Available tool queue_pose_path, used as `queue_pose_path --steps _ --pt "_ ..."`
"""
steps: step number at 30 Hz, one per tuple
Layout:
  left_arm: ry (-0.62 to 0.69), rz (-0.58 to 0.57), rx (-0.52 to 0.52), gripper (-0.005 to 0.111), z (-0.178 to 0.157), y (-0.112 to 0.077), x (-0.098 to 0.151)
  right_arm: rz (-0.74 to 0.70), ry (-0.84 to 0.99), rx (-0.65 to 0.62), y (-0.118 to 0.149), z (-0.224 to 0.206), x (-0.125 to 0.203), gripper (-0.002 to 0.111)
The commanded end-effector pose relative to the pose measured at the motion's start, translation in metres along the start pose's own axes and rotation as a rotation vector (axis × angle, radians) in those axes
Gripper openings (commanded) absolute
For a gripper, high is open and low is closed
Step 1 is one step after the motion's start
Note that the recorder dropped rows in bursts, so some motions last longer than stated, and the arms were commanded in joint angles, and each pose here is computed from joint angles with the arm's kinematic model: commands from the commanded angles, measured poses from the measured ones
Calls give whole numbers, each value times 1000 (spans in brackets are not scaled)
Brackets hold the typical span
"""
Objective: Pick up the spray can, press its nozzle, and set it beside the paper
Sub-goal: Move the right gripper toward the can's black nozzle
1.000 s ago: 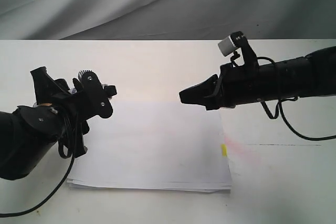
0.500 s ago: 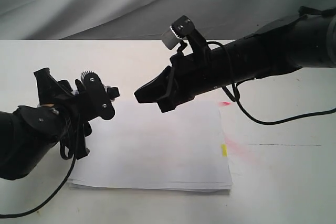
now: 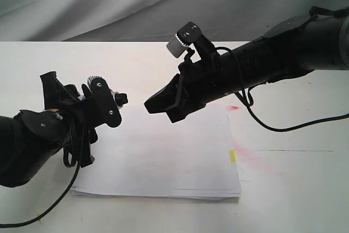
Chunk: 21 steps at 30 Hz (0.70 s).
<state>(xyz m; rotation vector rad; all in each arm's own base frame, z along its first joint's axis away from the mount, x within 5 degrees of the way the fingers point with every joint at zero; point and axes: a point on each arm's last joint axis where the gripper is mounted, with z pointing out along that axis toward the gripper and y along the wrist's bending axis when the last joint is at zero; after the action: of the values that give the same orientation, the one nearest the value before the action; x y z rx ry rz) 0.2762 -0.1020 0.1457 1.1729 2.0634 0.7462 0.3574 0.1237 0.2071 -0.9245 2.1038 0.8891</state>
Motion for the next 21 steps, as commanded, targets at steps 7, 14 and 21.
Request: queue_pose_path --steps 7,14,21 --pt "-91 127 -18 0 -2 2 -10 27 -2 31 -2 0 -2 0" --pt "-141 135 -17 0 -3 1 -14 45 -4 51 -4 0 -2 0" --pt "-145 119 -8 0 -3 1 -14 47 -5 66 -5 0 -2 0"
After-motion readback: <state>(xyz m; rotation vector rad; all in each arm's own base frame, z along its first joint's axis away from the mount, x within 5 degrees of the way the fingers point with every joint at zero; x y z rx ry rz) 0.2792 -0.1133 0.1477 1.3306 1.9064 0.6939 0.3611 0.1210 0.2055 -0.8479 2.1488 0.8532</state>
